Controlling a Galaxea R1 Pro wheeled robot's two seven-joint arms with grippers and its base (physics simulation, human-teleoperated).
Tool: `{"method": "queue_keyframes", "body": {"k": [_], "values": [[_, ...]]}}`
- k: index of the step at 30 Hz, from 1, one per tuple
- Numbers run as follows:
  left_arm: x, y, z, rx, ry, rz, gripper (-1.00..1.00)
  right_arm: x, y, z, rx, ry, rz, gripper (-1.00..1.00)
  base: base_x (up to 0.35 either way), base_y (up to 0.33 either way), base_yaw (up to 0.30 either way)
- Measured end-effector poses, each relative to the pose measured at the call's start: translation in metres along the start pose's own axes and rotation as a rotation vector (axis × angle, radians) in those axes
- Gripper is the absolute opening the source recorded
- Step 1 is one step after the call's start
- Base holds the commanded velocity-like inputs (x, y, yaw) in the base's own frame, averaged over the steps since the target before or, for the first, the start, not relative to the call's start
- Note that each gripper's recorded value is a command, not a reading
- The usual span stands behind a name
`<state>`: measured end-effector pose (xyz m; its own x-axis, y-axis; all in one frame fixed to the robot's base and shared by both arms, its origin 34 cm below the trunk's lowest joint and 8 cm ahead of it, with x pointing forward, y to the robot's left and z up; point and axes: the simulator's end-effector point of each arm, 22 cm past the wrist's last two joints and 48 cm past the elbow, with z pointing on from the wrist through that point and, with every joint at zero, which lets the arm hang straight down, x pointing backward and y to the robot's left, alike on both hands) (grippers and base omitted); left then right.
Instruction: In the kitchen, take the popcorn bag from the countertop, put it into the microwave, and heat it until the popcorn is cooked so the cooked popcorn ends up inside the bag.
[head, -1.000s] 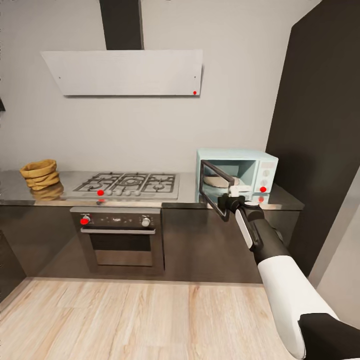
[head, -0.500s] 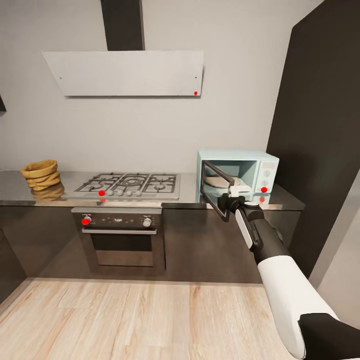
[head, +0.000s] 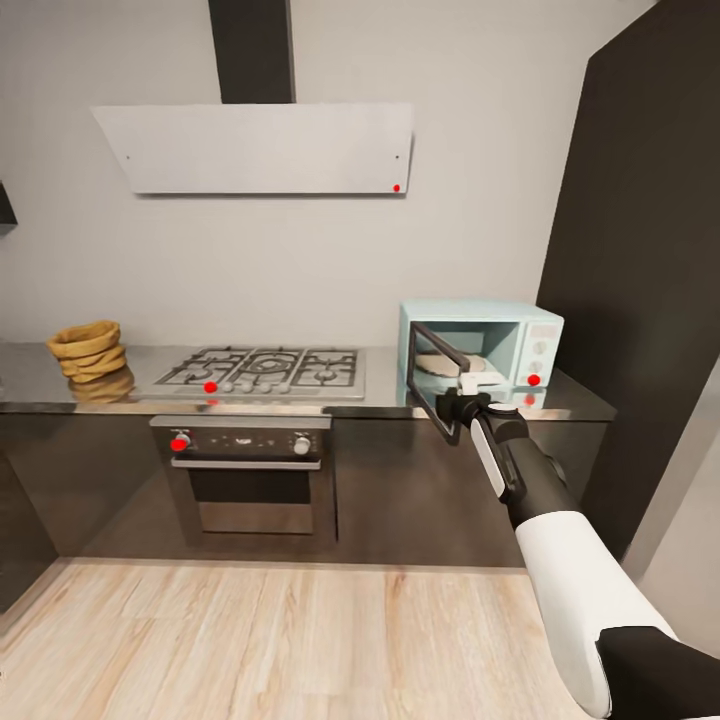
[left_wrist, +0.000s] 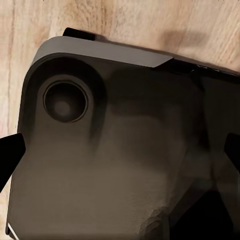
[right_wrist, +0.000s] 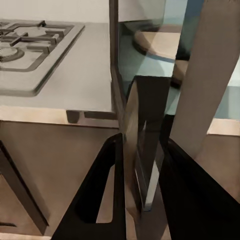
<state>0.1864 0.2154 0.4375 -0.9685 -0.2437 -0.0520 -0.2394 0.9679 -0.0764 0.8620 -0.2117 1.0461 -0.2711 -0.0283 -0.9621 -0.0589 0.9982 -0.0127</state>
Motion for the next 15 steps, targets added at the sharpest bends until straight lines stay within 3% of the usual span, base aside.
{"method": "queue_keyframes", "body": {"k": [15], "values": [[0.0003, 0.0000, -0.0011, 0.001, -0.004, 0.000, 1.00, 0.0014, -0.0023, -0.0028, 0.009, 0.008, -0.017, -1.00, 0.000, 0.146, 0.000]]}}
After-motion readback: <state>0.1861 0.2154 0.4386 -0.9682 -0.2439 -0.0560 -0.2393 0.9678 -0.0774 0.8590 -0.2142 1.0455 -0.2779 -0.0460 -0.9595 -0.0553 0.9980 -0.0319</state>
